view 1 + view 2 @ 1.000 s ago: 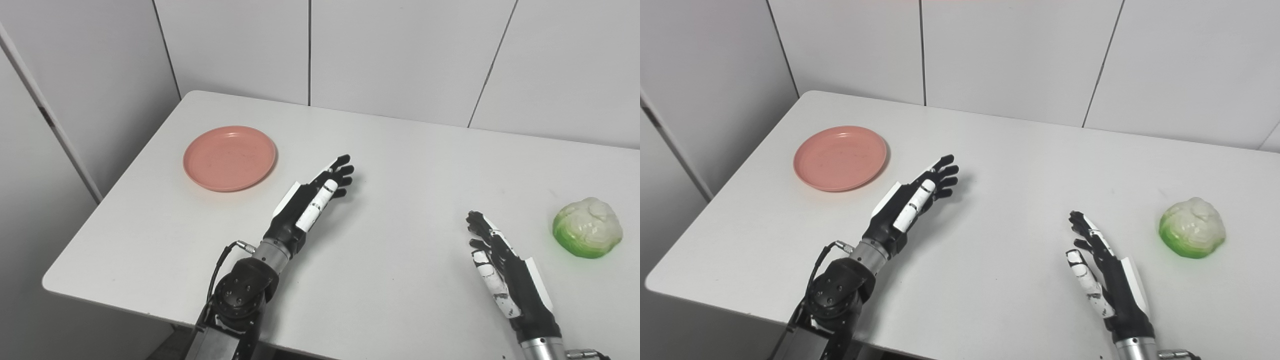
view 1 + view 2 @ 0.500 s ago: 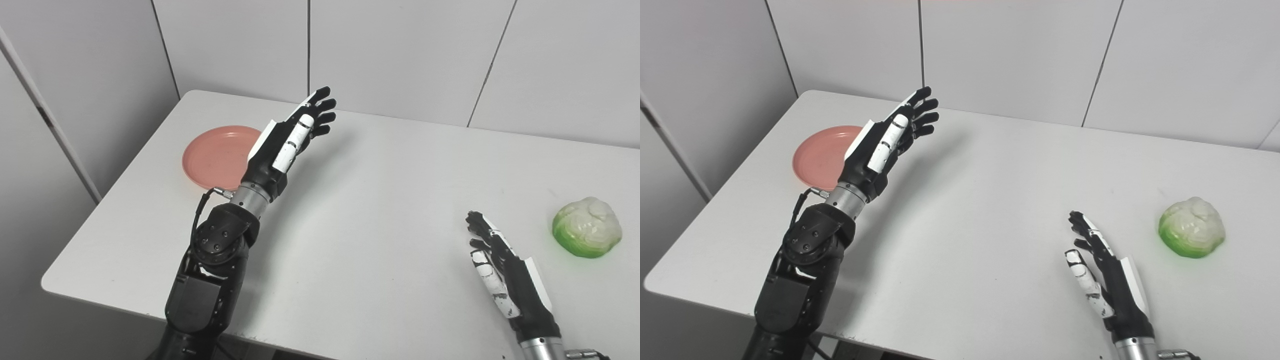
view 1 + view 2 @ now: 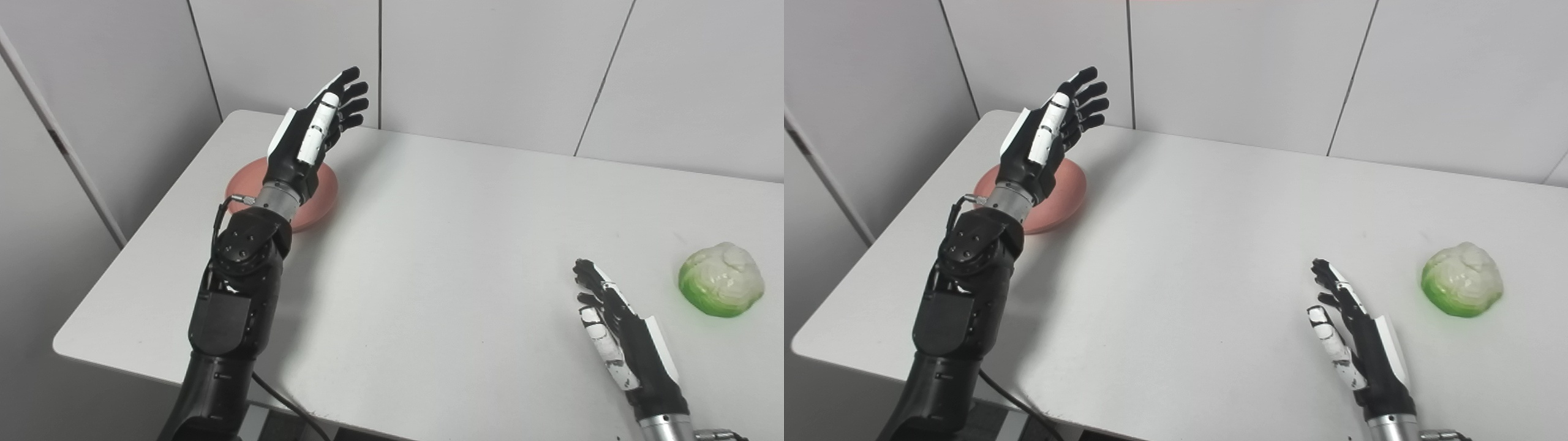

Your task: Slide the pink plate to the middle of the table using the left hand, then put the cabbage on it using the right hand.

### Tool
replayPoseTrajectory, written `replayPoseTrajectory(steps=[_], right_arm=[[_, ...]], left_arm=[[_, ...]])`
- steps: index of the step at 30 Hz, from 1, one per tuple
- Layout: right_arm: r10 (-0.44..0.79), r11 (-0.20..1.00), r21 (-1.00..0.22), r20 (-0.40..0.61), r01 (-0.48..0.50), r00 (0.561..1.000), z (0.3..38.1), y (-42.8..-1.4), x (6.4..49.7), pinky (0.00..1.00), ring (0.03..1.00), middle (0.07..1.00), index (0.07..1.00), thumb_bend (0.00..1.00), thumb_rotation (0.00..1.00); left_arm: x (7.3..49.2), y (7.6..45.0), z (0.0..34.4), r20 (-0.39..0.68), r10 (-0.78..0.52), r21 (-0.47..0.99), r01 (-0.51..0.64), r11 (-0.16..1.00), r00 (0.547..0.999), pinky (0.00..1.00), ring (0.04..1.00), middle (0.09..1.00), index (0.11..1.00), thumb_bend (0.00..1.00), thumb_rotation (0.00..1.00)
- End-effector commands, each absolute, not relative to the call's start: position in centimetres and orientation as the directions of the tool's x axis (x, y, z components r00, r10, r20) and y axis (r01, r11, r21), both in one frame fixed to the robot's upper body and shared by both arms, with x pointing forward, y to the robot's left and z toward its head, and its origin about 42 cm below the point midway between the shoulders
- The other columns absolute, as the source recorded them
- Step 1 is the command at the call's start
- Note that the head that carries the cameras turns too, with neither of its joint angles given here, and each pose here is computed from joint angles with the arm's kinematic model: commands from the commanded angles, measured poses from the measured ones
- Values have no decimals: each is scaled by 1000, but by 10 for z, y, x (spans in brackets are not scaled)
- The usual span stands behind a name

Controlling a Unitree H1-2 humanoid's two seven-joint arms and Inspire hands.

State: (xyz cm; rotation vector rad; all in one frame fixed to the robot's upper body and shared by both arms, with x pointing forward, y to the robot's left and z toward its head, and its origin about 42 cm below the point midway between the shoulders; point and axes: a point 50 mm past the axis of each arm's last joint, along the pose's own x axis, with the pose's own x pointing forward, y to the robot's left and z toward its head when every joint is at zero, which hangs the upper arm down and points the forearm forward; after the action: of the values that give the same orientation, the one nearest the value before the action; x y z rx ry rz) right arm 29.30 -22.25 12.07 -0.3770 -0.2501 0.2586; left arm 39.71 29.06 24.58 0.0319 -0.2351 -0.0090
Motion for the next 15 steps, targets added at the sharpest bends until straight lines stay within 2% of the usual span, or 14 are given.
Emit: replayPoseTrajectory(steps=[1, 5, 8, 11, 15], right_arm=[[277, 905, -371, 140, -209, 951, 104, -224, 294, 821, 879, 888, 886, 337, 1000], [277, 906, -369, 141, -209, 951, 104, -224, 294, 819, 878, 884, 886, 354, 1000], [275, 907, -366, 139, -209, 951, 104, -225, 293, 820, 878, 885, 886, 353, 1000], [274, 907, -365, 135, -210, 952, 104, -225, 293, 823, 881, 887, 887, 362, 1000], [279, 906, -368, 139, -212, 950, 103, -225, 293, 820, 880, 887, 887, 359, 1000]], left_arm=[[407, 302, 278, 357, -4, 53, -16, 998, 934, 867, 874, 887, 875, 470, 1000], [412, 322, 284, 357, 40, 45, -61, 997, 933, 886, 886, 888, 873, 459, 1000], [414, 335, 287, 370, 73, 42, -95, 995, 926, 858, 869, 878, 864, 461, 1000], [416, 348, 289, 370, 100, 37, -122, 992, 923, 829, 850, 866, 857, 484, 1000], [417, 362, 292, 344, 119, 7, -129, 992, 931, 854, 859, 877, 870, 520, 1000]])
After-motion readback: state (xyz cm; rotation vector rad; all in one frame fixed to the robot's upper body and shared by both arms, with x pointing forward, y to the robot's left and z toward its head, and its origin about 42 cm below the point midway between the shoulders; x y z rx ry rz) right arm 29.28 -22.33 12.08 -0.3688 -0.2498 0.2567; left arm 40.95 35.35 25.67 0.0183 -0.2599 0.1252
